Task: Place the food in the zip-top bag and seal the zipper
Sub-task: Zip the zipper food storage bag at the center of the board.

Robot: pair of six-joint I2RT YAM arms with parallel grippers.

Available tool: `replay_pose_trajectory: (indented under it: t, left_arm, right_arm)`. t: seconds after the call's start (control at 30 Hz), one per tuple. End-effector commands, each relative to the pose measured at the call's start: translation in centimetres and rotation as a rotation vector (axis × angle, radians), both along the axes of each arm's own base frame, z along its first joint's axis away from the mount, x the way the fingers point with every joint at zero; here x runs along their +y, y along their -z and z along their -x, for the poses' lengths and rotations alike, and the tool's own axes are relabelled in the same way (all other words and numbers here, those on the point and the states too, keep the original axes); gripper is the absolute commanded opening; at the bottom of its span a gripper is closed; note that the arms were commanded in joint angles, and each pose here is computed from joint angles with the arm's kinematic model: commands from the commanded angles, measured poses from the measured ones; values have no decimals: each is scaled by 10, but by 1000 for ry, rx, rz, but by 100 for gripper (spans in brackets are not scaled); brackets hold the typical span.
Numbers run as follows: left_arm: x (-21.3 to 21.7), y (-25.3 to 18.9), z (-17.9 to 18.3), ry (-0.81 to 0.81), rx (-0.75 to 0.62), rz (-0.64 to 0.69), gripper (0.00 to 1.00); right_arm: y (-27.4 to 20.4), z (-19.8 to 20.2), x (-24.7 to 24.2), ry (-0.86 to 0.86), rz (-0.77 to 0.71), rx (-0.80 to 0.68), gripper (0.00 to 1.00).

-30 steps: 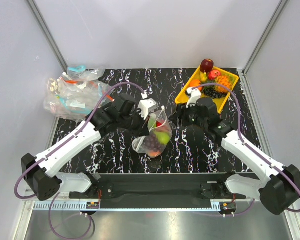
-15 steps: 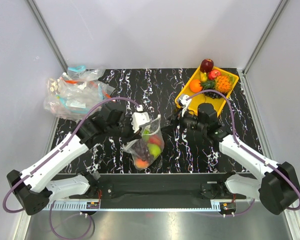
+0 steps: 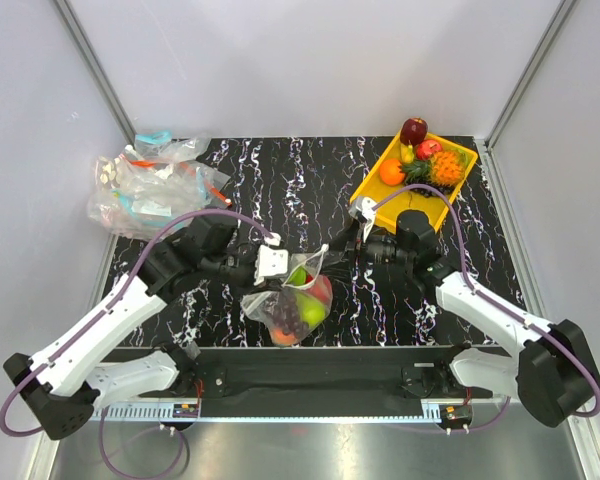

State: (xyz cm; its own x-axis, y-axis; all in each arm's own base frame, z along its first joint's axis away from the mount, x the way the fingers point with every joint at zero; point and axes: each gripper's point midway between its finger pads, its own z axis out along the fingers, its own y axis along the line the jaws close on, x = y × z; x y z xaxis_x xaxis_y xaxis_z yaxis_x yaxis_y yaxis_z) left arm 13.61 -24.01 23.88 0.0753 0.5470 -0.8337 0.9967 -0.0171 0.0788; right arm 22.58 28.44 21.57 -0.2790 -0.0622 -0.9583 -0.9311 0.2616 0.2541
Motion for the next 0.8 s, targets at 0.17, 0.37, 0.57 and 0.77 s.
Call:
replay_pose_trajectory:
  t: [0.17, 0.37, 0.57, 0.77]
  left_arm:
    - [-10, -28, 9, 95, -74, 124, 0]
    - [-8, -23, 4, 65, -85, 108, 0]
    - [-5, -19, -21, -72, -114, 73, 6]
    - [-6, -36, -40, -186, -126, 82, 57]
  right_arm:
    - [-15, 11, 9, -107, -70, -26, 45]
    - [-24, 15, 8, -112, -87, -23, 0]
    - [-28, 1, 1, 12, -76, -14, 0]
    - [-22, -19, -17, 223, -32, 57, 0]
